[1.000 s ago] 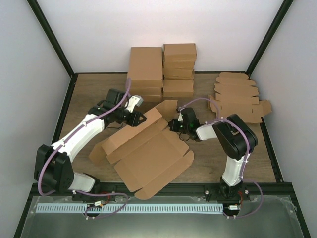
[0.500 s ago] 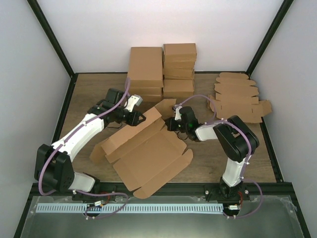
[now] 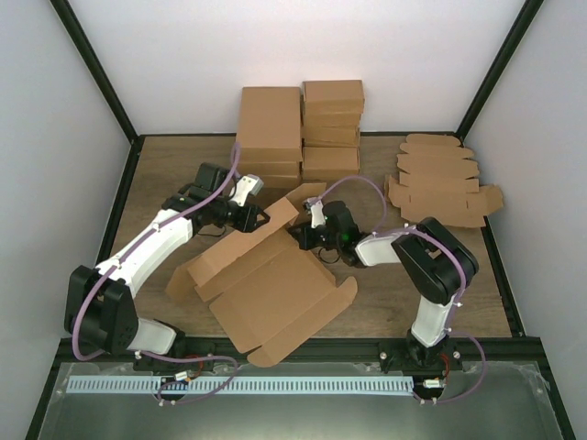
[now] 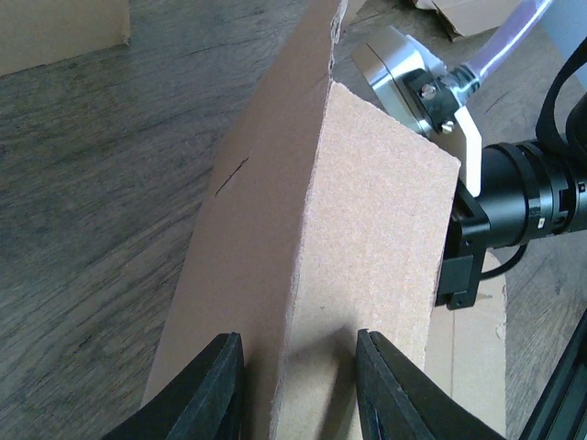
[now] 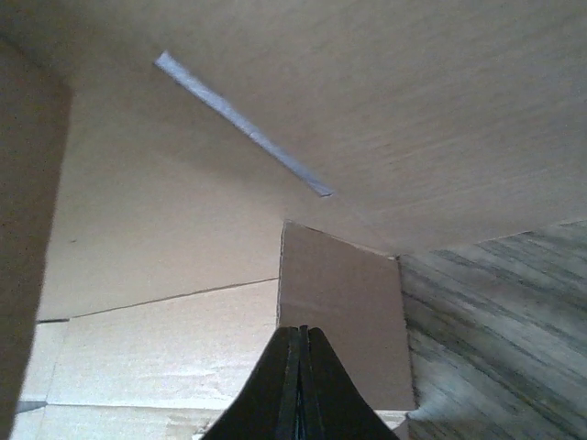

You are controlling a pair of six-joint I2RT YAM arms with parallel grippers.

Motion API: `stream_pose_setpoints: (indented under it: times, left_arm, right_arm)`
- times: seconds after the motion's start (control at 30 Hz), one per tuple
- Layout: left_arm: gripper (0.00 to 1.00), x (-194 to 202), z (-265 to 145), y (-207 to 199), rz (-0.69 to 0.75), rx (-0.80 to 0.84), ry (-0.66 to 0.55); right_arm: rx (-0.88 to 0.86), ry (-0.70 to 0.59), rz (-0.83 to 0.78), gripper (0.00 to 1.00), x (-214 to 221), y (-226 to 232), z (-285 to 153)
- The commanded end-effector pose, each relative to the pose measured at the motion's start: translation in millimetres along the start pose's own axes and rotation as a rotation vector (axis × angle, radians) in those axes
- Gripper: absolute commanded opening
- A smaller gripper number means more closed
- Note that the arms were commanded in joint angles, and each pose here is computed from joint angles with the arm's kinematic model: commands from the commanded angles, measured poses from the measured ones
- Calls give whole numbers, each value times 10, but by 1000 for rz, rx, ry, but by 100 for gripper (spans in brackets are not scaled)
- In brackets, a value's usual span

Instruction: Fold the paper box

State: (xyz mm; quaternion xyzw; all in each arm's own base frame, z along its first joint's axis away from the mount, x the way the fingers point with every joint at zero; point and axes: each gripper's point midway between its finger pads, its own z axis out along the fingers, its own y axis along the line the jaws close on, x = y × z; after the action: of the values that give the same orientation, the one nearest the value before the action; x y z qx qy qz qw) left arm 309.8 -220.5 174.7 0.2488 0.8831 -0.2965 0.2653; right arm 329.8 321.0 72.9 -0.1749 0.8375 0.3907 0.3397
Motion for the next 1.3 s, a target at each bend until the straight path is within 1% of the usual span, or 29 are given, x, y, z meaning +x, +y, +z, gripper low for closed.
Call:
stream_pose_setpoints:
  times: [0.0, 0.27, 0.5, 0.63, 0.87, 1.0, 1.1, 1.27]
  left_arm:
    - [36, 219, 116, 183, -60, -51, 84]
    - [36, 211, 112, 185, -60, -50, 81]
    - [36, 213, 112, 192, -62, -51, 81]
    - [36, 211, 110, 190, -61, -51, 81]
    - [36, 216, 115, 191, -62, -51, 83]
    - [36, 213, 111, 203, -63, -53, 81]
    - [36, 219, 111, 204, -64, -52, 82]
    - [36, 220, 116, 198, -64, -48, 83]
  right_arm:
    - [-37, 16, -27, 1, 115, 138, 38]
    - [-24, 29, 0, 1, 160, 100, 80]
    - [87, 49, 8, 1, 88, -45, 101]
    - [146, 61, -13, 1, 23, -102, 72]
    - [193, 149, 33, 1, -110, -51, 59]
    - [187, 136, 52, 1, -175, -14, -9]
    - [168, 135, 98, 1, -194, -60, -79]
    - [166, 66, 156, 1, -276, -129, -299]
